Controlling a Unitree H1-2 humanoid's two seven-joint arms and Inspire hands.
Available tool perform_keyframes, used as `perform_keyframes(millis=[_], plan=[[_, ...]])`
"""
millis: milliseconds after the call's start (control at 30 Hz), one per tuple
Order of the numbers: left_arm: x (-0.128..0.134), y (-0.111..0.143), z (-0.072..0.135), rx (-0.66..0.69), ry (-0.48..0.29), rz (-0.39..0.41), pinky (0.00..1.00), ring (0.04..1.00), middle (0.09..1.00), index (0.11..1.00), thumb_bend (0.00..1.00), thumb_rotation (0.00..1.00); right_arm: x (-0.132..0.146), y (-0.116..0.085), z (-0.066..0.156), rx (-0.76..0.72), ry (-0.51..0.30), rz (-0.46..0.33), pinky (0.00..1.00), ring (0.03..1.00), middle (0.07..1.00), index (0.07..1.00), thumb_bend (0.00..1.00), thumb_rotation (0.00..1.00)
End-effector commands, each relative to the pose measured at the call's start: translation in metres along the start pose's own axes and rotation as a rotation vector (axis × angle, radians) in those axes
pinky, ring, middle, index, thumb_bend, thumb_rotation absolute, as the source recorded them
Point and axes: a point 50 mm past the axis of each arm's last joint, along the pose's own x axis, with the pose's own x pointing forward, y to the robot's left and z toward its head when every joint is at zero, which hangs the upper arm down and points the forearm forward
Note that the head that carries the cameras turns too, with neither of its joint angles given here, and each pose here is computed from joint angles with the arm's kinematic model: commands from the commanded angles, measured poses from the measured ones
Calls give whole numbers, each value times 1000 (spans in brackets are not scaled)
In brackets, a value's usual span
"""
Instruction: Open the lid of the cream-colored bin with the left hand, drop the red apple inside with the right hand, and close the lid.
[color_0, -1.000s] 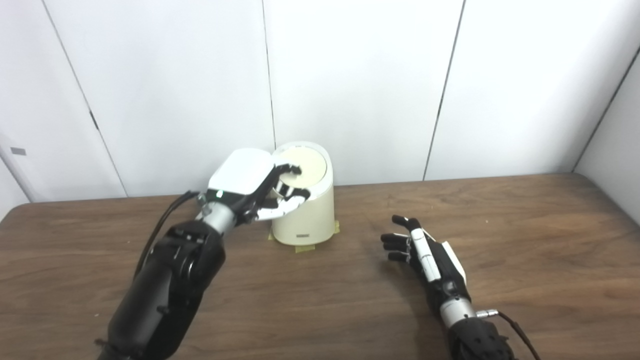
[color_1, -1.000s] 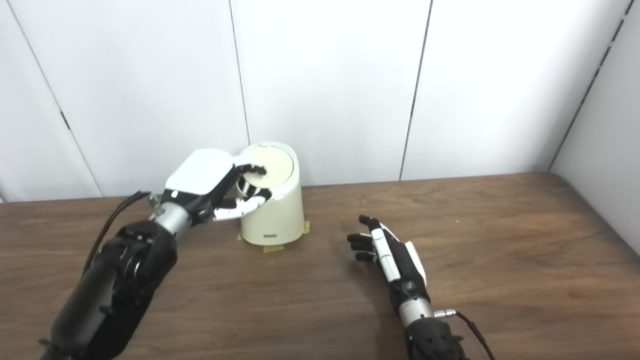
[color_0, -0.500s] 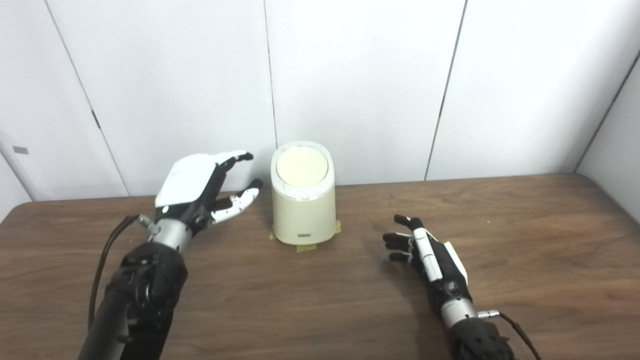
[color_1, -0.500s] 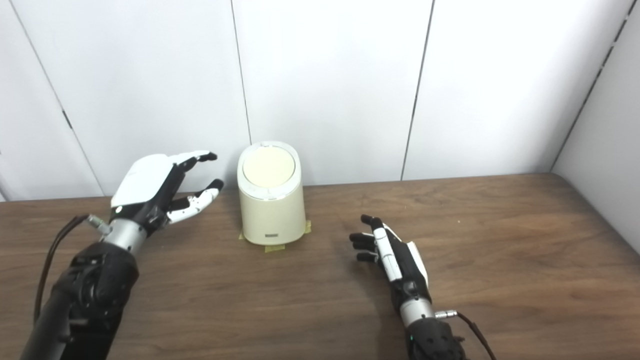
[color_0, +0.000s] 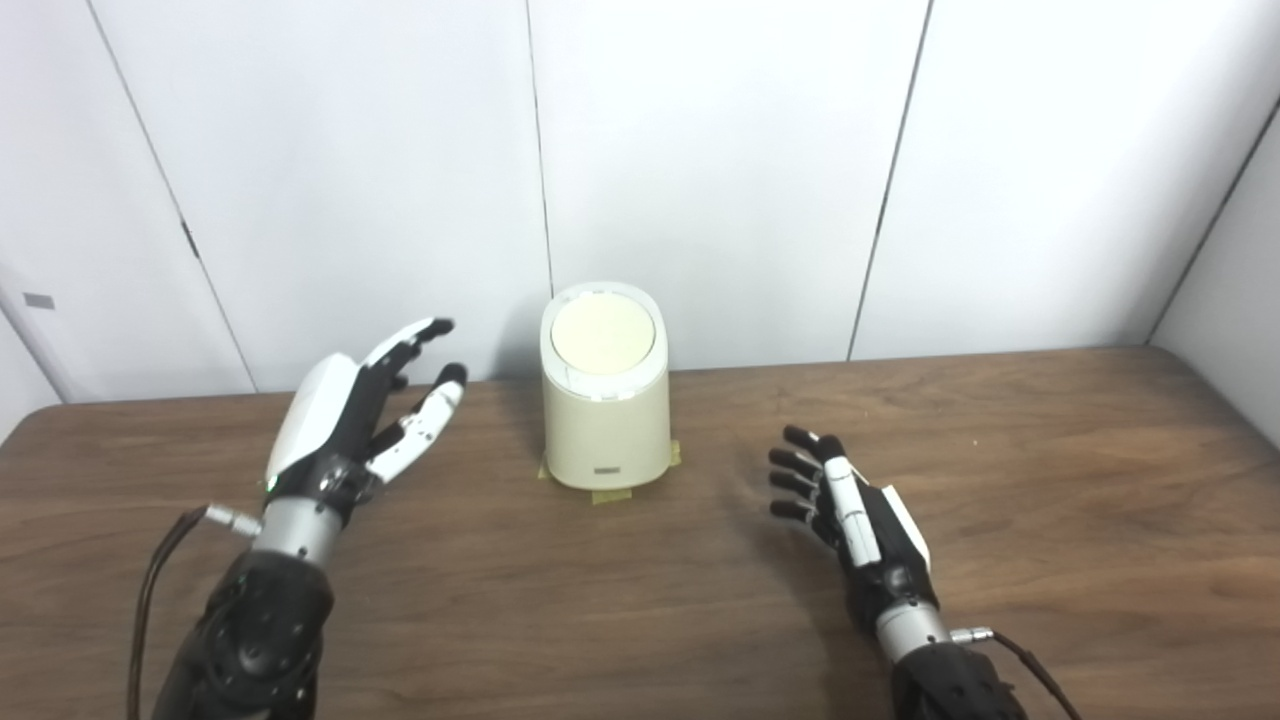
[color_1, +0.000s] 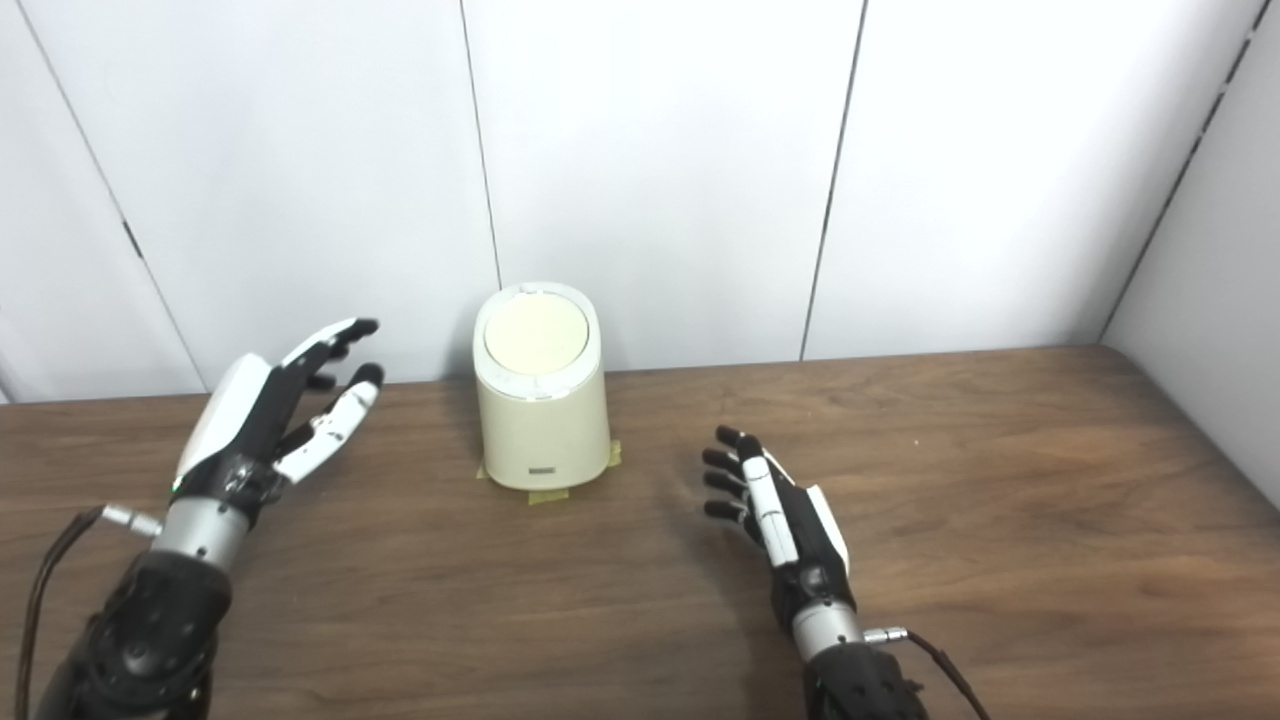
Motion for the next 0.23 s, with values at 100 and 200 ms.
perform_keyframes(millis=[100,200], plan=[[-8,7,-5,-221,-70,8,846,891,894,907,329,834,2,-1,30,18,-148,23,872,920,914,933,541,977],[-21,4,-14,-349,-43,9,874,891,911,924,353,849,0,-4,33,33,-156,12,872,922,924,935,563,970]])
